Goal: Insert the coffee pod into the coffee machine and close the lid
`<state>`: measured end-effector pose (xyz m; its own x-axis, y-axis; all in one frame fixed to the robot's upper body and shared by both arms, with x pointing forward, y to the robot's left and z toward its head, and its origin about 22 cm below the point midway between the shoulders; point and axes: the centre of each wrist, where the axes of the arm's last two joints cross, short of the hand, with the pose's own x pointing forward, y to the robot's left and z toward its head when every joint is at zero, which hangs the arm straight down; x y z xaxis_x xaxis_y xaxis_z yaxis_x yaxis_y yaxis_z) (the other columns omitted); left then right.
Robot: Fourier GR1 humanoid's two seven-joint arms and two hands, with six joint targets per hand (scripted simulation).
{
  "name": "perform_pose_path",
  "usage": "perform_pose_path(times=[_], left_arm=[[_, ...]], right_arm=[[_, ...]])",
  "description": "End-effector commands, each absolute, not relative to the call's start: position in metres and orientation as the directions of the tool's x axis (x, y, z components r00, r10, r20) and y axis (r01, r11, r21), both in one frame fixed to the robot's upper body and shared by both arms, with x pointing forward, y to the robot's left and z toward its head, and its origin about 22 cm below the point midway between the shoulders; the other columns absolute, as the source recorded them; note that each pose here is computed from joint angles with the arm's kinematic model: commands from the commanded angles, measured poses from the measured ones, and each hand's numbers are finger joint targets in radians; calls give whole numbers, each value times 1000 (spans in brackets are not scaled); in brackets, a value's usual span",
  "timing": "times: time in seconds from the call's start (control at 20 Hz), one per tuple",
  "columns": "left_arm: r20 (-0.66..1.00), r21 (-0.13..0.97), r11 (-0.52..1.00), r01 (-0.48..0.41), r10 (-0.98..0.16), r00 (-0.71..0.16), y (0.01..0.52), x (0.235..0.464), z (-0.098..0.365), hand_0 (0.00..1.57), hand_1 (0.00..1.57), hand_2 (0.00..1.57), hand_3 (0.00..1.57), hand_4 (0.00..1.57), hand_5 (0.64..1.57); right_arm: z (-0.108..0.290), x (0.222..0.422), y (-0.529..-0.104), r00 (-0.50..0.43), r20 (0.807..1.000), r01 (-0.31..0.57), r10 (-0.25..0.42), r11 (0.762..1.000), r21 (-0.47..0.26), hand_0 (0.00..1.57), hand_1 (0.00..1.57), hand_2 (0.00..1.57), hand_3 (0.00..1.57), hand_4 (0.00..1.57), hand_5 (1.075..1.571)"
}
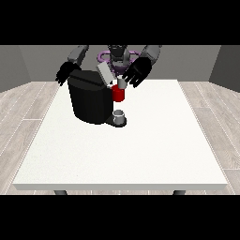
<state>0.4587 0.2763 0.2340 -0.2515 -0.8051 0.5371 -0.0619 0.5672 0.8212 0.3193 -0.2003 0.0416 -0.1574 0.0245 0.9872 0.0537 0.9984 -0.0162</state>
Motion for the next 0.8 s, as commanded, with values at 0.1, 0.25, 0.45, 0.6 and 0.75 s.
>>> perform_pose_path(times=[0.1, 0.25, 0.45, 0.6, 0.75], left_arm=[[529, 827, 560, -44, -803, -274, 256, 461, 214, 1268, 1268, 1300, 1217, 512, 1571], [503, 845, 534, -35, -815, -286, 265, 459, 225, 1251, 1251, 1294, 1208, 506, 1571], [533, 826, 561, -54, -809, -248, 266, 462, 229, 1185, 1185, 1264, 1195, 497, 1571], [512, 844, 536, 3, -804, -302, 254, 462, 225, 1198, 1198, 1271, 1200, 505, 1571], [513, 839, 543, -32, -811, -281, 264, 461, 238, 1186, 1186, 1269, 1202, 515, 1571]], right_arm=[[42, 320, -210, -172, 985, 64, 21, 998, -10, 0, 0, 0, 0, 525, 1571], [28, 313, -225, -146, 989, 83, 9, 997, 3, 0, 0, 0, 0, 512, 1571], [44, 312, -206, -142, 990, 23, 4, 1000, 0, 0, 0, 0, 0, 513, 1571], [35, 318, -212, -171, 985, 95, 18, 996, -2, 0, 0, 0, 0, 513, 1571], [37, 319, -227, -167, 986, 92, 7, 996, 9, 0, 0, 0, 0, 462, 1571]])
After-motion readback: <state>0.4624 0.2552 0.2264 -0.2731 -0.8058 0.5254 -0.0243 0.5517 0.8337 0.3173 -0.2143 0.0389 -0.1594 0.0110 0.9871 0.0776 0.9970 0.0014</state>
